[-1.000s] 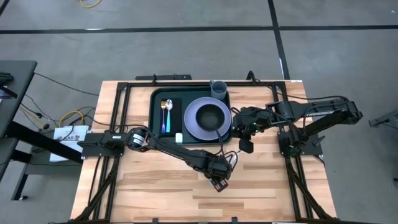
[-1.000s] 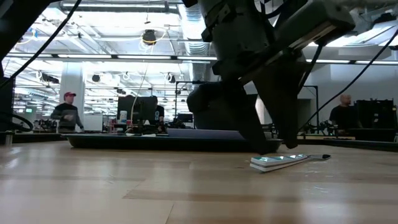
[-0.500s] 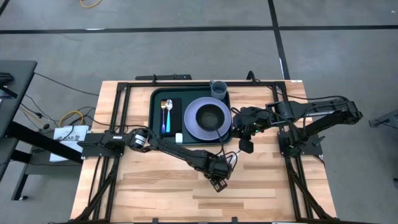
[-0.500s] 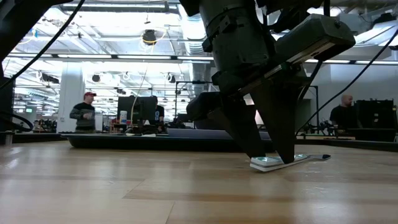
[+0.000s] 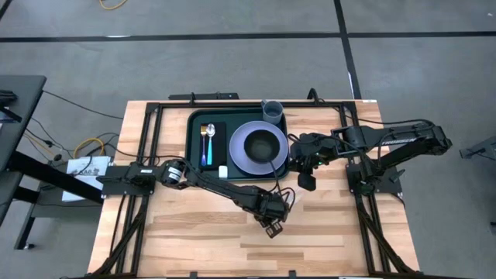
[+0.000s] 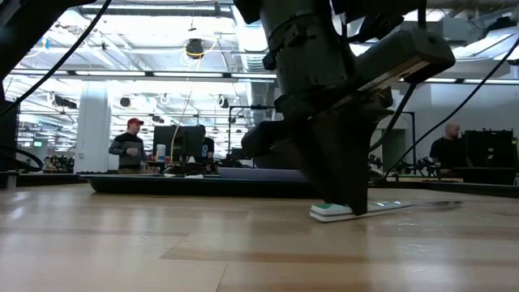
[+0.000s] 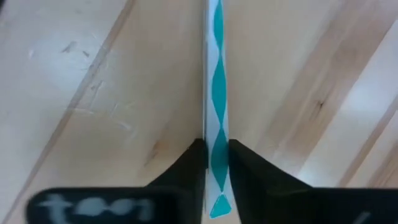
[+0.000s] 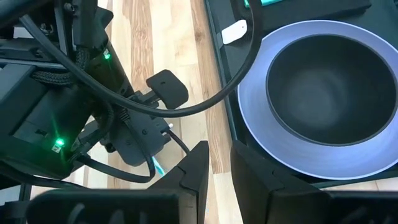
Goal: Set up tray
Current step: Put the knife on the napkin beside the spoon on the serving tray
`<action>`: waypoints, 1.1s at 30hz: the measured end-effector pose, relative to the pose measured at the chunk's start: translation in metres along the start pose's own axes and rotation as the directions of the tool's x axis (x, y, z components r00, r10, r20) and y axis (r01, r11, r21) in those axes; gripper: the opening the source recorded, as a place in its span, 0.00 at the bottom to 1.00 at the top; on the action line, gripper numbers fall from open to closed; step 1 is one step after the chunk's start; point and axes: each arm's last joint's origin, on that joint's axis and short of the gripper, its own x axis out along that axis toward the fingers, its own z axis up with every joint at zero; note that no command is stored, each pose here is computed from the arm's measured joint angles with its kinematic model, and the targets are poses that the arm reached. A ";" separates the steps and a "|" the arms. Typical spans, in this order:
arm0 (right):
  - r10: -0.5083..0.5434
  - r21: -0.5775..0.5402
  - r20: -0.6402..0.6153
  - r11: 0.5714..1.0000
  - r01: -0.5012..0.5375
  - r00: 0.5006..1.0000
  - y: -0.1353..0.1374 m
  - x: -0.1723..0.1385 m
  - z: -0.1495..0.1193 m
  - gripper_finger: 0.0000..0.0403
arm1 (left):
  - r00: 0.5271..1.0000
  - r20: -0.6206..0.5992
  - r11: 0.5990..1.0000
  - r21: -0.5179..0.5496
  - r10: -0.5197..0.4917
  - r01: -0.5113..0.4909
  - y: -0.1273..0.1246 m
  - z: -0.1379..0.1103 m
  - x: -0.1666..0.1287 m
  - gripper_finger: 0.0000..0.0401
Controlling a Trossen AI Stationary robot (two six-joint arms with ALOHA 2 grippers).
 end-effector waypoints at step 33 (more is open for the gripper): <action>-0.006 0.009 0.000 1.000 0.006 1.000 0.000 0.000 0.000 0.15 | 0.986 -0.066 0.988 -0.009 0.155 -0.156 0.007 -0.017 -0.074 0.05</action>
